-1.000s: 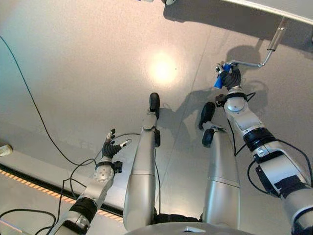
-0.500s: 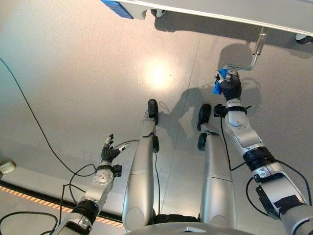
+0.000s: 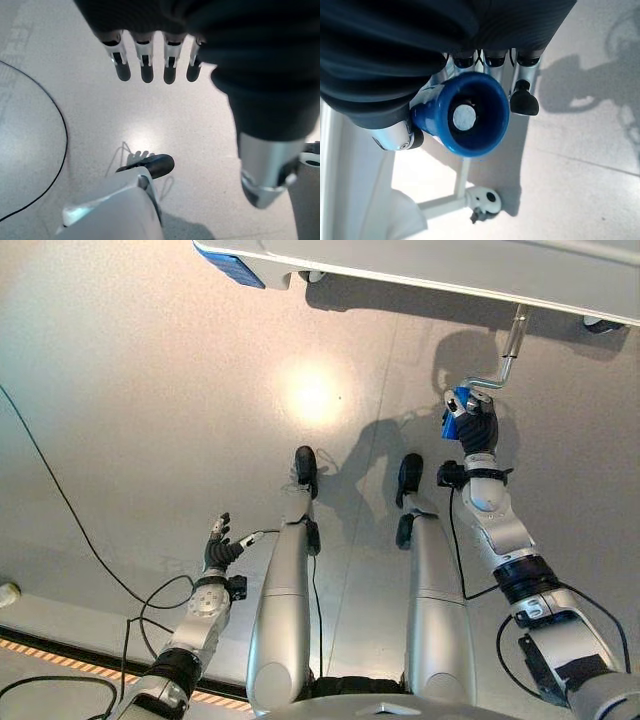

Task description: Raise the hospital bed

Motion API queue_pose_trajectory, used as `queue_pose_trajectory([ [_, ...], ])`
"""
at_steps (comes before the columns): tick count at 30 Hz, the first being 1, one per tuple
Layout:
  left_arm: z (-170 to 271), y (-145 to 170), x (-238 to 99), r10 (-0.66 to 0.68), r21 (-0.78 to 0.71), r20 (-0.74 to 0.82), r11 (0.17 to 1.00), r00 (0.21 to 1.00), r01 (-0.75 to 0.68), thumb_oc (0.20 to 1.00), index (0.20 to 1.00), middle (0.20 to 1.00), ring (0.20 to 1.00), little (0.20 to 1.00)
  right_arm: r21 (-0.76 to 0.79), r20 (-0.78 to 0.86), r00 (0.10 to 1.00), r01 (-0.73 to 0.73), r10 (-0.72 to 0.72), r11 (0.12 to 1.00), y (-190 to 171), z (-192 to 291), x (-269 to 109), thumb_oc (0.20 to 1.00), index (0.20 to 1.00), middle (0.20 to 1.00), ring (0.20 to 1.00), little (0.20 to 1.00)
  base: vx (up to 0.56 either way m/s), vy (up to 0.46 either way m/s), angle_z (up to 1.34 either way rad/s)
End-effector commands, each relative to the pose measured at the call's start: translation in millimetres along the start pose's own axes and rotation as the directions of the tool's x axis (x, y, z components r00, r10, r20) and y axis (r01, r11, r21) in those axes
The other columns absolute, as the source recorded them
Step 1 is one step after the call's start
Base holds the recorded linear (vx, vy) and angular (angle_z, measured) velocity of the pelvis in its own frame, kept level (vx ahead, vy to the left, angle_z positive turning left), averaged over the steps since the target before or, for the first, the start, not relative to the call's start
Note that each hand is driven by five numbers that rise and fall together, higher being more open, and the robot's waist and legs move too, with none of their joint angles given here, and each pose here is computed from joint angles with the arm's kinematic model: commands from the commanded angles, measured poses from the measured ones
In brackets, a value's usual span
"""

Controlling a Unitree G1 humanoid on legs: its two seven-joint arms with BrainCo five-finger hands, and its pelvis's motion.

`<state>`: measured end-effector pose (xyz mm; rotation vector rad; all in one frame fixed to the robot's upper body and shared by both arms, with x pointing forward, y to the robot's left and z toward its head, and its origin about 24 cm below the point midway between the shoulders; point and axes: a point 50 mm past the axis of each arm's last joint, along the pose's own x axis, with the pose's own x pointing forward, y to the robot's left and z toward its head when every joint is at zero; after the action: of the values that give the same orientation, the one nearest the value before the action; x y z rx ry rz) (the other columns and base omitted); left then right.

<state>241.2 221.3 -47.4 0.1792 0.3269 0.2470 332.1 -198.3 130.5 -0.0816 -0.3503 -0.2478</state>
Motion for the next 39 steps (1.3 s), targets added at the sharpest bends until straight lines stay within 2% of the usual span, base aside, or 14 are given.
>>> queue_pose_trajectory([
  [1, -26, 14, -16, 0.040, 0.020, -0.079, 0.999, 0.996, -0.039, 1.000, 1.000, 1.000, 1.000, 1.000, 0.192, 0.310, 0.927, 0.155, -0.210, 0.969, -39, 64, 8, 0.200, 0.200, 0.200, 0.200, 0.200, 0.00, 0.000, 0.00],
  [6, -26, 17, -16, 0.054, 0.017, -0.078, 0.998, 0.996, -0.053, 1.000, 1.000, 1.000, 1.000, 1.000, 0.201, 0.304, 0.917, 0.202, -0.257, 0.959, -47, 62, 7, 0.200, 0.200, 0.200, 0.200, 0.200, 0.00, -0.011, -0.03],
  [12, -28, 20, -17, 0.076, 0.005, -0.087, 0.997, 0.993, -0.076, 1.000, 1.000, 1.000, 1.000, 1.000, 0.196, 0.288, 0.881, 0.328, -0.375, 0.924, -71, 57, 3, 0.200, 0.200, 0.200, 0.200, 0.200, 0.00, -0.010, -0.01],
  [19, -27, 27, -18, 0.117, 0.002, -0.078, 0.993, 0.990, -0.117, 1.000, 1.000, 1.000, 1.000, 1.000, 0.095, 0.282, 0.827, 0.481, -0.487, 0.872, -103, 51, -1, 0.200, 0.200, 0.200, 0.200, 0.200, 0.00, 0.000, 0.00],
  [25, -28, 31, -19, 0.134, 0.010, -0.078, 0.991, 0.988, -0.134, 1.000, 1.000, 1.000, 1.000, 1.000, 0.026, 0.289, 0.807, 0.532, -0.516, 0.846, -116, 50, -4, 0.200, 0.200, 0.200, 0.200, 0.200, 0.00, 0.000, 0.00],
  [35, -26, 38, -21, 0.163, 0.021, -0.059, 0.987, 0.985, -0.162, 1.000, 1.000, 1.000, 1.000, 1.000, -0.237, 0.277, 0.781, 0.620, -0.560, 0.748, -144, 37, -6, 0.200, 0.200, 0.200, 0.200, 0.200, 0.00, 0.000, 0.00],
  [38, -26, 39, -21, 0.168, 0.021, -0.058, 0.986, 0.984, -0.167, 1.000, 1.000, 1.000, 1.000, 1.000, -0.317, 0.280, 0.768, 0.641, -0.577, 0.699, -153, 33, -5, 0.200, 0.200, 0.200, 0.200, 0.200, 0.00, 0.000, 0.00],
  [39, -26, 40, -22, 0.169, 0.021, -0.055, 0.986, 0.984, -0.168, 1.000, 1.000, 1.000, 1.000, 1.000, -0.390, 0.275, 0.769, 0.638, -0.577, 0.664, -159, 30, -5, 0.200, 0.200, 0.200, 0.200, 0.200, 0.00, 0.000, 0.00],
])
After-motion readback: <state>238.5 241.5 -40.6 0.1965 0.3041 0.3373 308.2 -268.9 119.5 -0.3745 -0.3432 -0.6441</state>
